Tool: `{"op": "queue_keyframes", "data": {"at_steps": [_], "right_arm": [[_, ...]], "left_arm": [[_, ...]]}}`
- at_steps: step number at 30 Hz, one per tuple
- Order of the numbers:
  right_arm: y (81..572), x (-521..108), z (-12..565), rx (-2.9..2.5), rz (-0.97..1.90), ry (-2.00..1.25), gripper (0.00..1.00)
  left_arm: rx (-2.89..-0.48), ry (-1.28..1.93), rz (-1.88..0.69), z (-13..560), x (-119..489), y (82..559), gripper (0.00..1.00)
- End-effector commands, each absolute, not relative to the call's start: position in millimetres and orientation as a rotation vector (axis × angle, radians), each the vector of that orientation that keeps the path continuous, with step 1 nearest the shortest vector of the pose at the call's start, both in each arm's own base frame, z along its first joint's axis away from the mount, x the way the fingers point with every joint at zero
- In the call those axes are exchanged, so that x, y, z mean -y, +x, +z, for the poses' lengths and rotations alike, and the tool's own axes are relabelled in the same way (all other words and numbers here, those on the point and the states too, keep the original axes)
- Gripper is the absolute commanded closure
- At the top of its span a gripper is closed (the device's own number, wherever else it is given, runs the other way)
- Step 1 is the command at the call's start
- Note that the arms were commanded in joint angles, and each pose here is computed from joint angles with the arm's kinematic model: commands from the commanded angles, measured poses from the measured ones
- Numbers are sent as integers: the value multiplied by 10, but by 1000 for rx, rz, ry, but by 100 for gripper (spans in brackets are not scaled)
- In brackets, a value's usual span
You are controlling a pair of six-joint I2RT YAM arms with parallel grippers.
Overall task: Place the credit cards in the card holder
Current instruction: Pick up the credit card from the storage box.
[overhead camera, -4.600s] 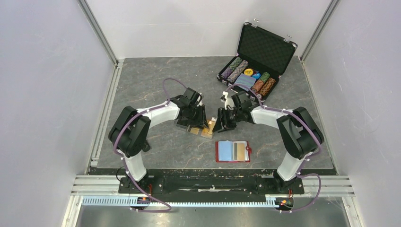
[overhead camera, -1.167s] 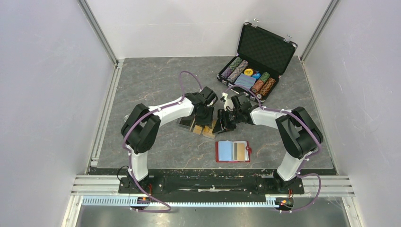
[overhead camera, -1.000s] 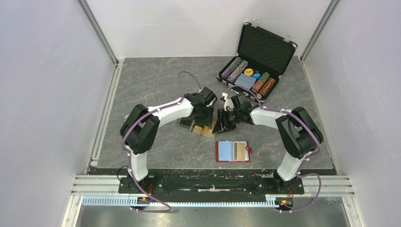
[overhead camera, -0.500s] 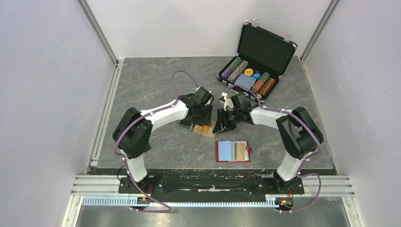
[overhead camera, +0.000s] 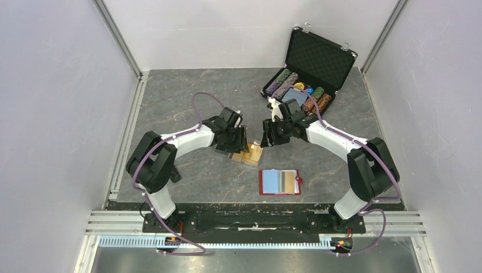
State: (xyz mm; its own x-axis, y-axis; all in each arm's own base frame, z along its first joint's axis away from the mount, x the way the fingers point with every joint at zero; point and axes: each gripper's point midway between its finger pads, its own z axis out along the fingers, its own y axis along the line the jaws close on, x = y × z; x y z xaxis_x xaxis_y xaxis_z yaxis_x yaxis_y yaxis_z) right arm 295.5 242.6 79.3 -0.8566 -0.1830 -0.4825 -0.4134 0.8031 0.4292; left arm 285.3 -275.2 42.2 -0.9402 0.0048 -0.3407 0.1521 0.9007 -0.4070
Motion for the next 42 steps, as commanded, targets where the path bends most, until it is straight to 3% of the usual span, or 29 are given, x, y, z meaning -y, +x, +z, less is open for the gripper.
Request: {"op": "queue_keyframes", "data": {"at_steps": [1,8,20,38,42], "right_arm": [[3110,-2502,1158,-2447,700,-526,49],[3083,-2816,1287,-2384,764,-640,60],[2961,-2866,728,-2559,636,-717,90],[2865,-2606,160,-2772,363,-730,100],[2818,-2582,100,-2791,365,-731,100]], "left_arm": [[-2645,24,-827,641,2885,2921,50],[-2640,-11,-854,618,2828,2930,51],[-2675,10,-806,561,2786,2920,53],[-2784,47,-787,345,2886,2878,56],[-2775,82,-816,392,2973,2868,61]]}}
